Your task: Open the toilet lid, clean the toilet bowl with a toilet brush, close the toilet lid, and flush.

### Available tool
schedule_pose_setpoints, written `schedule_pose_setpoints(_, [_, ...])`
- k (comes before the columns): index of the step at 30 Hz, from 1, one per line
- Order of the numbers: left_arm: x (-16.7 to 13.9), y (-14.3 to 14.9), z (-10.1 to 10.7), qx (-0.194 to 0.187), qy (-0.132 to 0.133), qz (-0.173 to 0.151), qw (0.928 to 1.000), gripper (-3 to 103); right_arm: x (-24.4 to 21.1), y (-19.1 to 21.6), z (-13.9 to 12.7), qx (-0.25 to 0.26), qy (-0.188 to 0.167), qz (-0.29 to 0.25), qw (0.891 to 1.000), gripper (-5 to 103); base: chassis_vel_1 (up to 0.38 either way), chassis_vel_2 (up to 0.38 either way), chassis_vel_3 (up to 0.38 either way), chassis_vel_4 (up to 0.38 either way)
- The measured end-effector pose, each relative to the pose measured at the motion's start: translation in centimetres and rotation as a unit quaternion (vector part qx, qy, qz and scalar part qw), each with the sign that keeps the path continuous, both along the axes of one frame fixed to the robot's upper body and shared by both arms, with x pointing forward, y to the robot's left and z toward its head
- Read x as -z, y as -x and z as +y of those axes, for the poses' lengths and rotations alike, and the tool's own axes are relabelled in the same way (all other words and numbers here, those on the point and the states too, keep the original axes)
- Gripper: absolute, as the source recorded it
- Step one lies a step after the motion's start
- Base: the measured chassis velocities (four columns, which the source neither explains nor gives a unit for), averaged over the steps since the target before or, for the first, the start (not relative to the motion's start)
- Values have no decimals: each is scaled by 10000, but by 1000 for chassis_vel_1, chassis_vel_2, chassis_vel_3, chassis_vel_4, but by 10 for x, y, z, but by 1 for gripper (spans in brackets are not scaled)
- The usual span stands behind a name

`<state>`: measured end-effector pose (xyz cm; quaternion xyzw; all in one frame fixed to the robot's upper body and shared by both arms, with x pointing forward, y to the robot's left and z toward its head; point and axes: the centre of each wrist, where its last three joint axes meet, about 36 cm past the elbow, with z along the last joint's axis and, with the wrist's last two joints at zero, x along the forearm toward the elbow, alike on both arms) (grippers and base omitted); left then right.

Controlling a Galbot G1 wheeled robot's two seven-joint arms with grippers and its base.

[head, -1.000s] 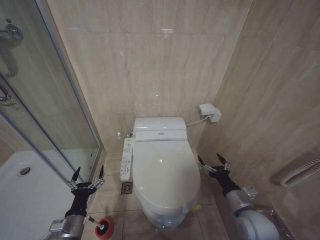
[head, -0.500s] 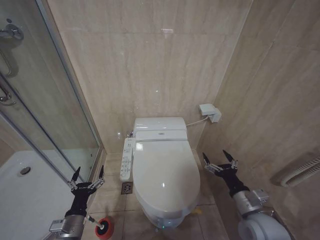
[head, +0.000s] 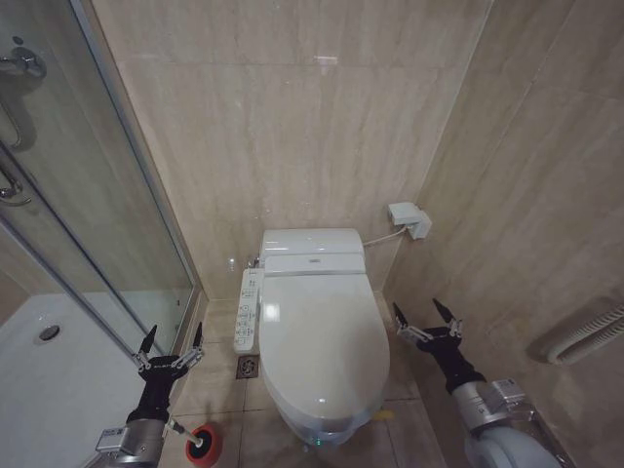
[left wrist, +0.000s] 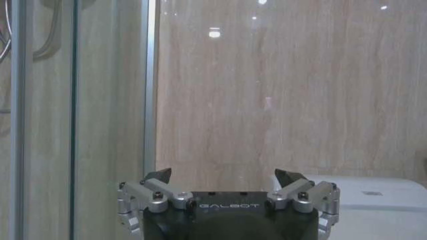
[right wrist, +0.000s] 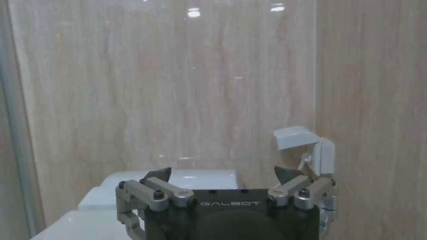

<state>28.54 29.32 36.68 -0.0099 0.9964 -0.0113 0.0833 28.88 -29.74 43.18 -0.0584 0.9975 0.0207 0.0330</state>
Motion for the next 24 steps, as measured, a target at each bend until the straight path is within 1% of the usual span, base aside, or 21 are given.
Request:
schedule_pose_setpoints(6, [0, 0, 0, 0, 0, 0, 10000, 100, 7, 6, -7, -13, 147, 94, 9998, 100, 0, 0, 0, 0])
schedule_pose_setpoints(9, [0, 0, 0, 0, 0, 0, 10000, 100, 5, 11, -24, 61, 274, 108, 9995, 100, 0, 0, 0, 0])
schedule_pose_setpoints(13, [0, 0, 0, 0, 0, 0, 10000, 100, -1, 16, -33, 123, 316, 83, 9994, 100, 0, 0, 0, 0])
schedule_pose_setpoints(19, [0, 0, 0, 0, 0, 0, 10000, 100, -3, 22, -34, 116, 281, 89, 9995, 100, 0, 0, 0, 0])
schedule_pose_setpoints(24, [0, 0, 0, 0, 0, 0, 10000, 100, 1, 17, -26, 147, 106, 31, 9998, 100, 0, 0, 0, 0])
